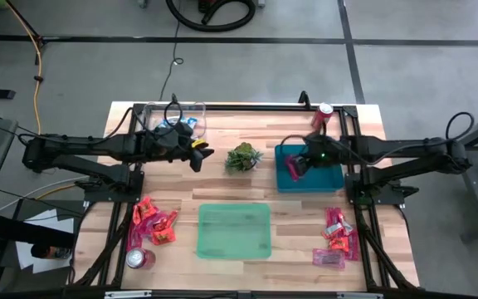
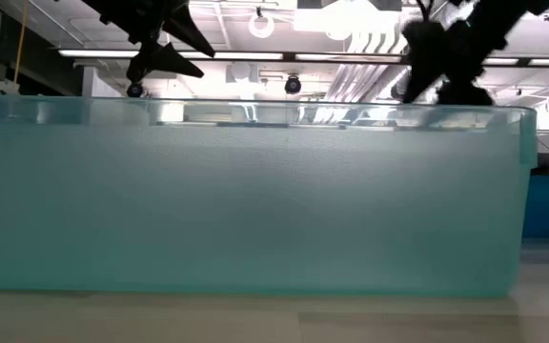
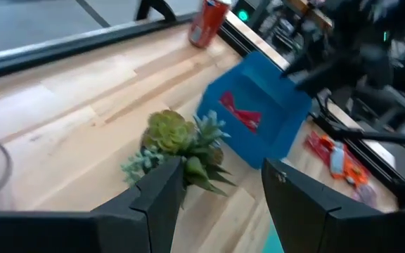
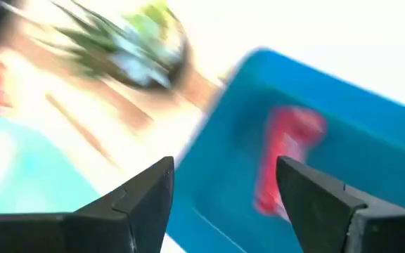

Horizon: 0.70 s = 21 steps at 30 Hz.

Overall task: Sort candy
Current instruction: Put the red candy into the blue bin

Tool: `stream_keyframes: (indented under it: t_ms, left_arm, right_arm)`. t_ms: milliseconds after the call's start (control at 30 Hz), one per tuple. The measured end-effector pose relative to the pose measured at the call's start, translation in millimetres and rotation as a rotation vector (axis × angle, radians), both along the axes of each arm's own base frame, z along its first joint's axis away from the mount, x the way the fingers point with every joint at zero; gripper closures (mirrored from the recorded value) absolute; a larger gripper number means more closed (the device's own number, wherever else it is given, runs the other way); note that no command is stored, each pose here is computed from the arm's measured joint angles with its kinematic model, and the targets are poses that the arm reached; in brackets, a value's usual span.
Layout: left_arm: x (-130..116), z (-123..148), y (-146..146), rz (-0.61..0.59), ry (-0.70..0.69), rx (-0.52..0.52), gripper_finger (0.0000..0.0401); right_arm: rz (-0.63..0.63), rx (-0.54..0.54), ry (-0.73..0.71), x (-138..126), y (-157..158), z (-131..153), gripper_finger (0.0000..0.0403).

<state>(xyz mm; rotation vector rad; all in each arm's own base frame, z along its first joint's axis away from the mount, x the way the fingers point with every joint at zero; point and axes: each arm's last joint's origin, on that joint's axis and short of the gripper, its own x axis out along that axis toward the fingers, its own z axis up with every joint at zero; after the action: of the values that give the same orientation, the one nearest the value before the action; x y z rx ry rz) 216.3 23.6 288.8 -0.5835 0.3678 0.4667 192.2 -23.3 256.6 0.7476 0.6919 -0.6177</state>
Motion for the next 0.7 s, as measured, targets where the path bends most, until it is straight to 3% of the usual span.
stream_keyframes:
  t_ms: [267, 467, 567, 700]
  left_arm:
    - [-1.4, -5.1, -9.7, -0.133, 0.05, -0.082, 0.0219]
    - [-10.3, -18.0, -29.4, -0.261, 0.198, -0.299, 0.0219]
    - [-22.7, -30.4, -42.2, -0.203, 0.371, -0.431, 0.0219]
    - [-44.5, -50.5, -57.7, -0.01, 0.683, -0.552, 0.0219]
  right_arm:
    - [0.14, -0.096, -0.376, 24.1, 2.1, 37.3, 0.0158]
    - [0.158, -0.106, -0.409, 25.6, 2.3, 40.4, 0.0158]
    - [0.17, -0.115, -0.384, 24.8, 2.4, 38.5, 0.0158]
    - [0.173, -0.117, -0.37, 24.3, 2.4, 37.3, 0.0158]
